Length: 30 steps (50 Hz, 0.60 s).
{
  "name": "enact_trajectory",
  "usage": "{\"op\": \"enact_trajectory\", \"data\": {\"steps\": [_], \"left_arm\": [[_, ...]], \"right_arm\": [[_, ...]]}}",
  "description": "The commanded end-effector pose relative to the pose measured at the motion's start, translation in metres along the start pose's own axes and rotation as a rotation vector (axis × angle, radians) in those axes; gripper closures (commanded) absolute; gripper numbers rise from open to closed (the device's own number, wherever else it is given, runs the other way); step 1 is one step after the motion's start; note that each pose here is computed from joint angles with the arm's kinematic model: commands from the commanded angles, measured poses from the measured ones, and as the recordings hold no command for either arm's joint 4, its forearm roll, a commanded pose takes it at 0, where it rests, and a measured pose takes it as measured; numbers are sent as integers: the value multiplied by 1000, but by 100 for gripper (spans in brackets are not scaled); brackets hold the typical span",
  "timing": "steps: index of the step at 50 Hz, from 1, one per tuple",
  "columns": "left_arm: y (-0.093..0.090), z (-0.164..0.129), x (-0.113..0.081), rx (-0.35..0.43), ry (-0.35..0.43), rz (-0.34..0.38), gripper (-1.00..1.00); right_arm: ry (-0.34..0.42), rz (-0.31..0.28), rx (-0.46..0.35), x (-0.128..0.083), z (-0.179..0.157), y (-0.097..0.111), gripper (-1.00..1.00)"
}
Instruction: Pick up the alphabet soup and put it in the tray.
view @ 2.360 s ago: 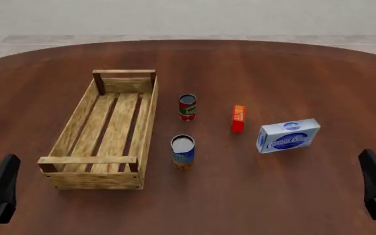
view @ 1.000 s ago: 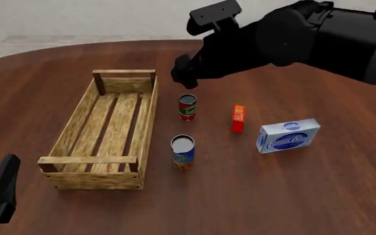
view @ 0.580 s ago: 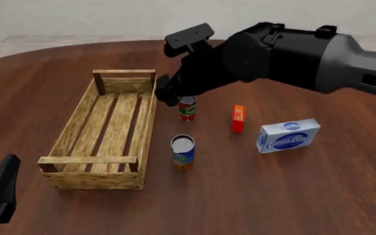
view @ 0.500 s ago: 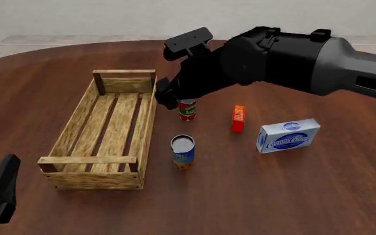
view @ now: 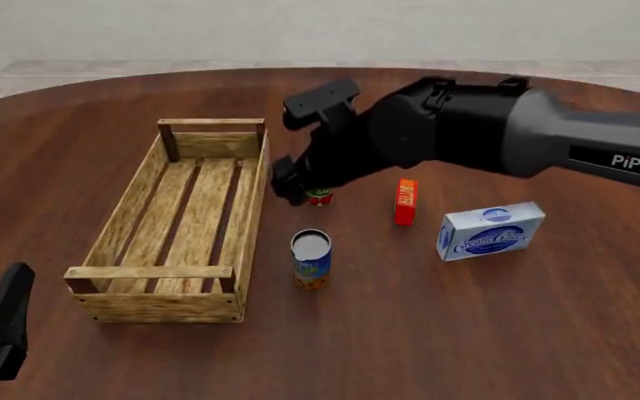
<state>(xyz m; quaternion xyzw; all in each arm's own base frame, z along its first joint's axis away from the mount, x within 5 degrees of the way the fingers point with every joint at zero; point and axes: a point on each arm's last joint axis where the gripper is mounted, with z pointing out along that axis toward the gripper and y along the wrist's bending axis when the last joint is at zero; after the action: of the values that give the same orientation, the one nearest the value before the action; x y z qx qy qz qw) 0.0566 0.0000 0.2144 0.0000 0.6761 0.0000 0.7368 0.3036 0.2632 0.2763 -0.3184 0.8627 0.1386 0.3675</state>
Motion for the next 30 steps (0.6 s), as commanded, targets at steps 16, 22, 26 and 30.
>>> {"op": "enact_trajectory", "data": {"steps": [16, 22, 26, 30], "left_arm": [[0, 0, 0, 0, 0, 0, -100], [0, 0, 0, 0, 0, 0, -100], [0, 0, 0, 0, 0, 0, -100], [0, 0, 0, 0, 0, 0, -100]], "right_arm": [[39, 23, 4, 15, 23, -2, -100], [44, 28, 4, 17, 25, -2, -100], [48, 29, 4, 19, 27, -2, -100], [49, 33, 5, 20, 27, -2, -100]]}}
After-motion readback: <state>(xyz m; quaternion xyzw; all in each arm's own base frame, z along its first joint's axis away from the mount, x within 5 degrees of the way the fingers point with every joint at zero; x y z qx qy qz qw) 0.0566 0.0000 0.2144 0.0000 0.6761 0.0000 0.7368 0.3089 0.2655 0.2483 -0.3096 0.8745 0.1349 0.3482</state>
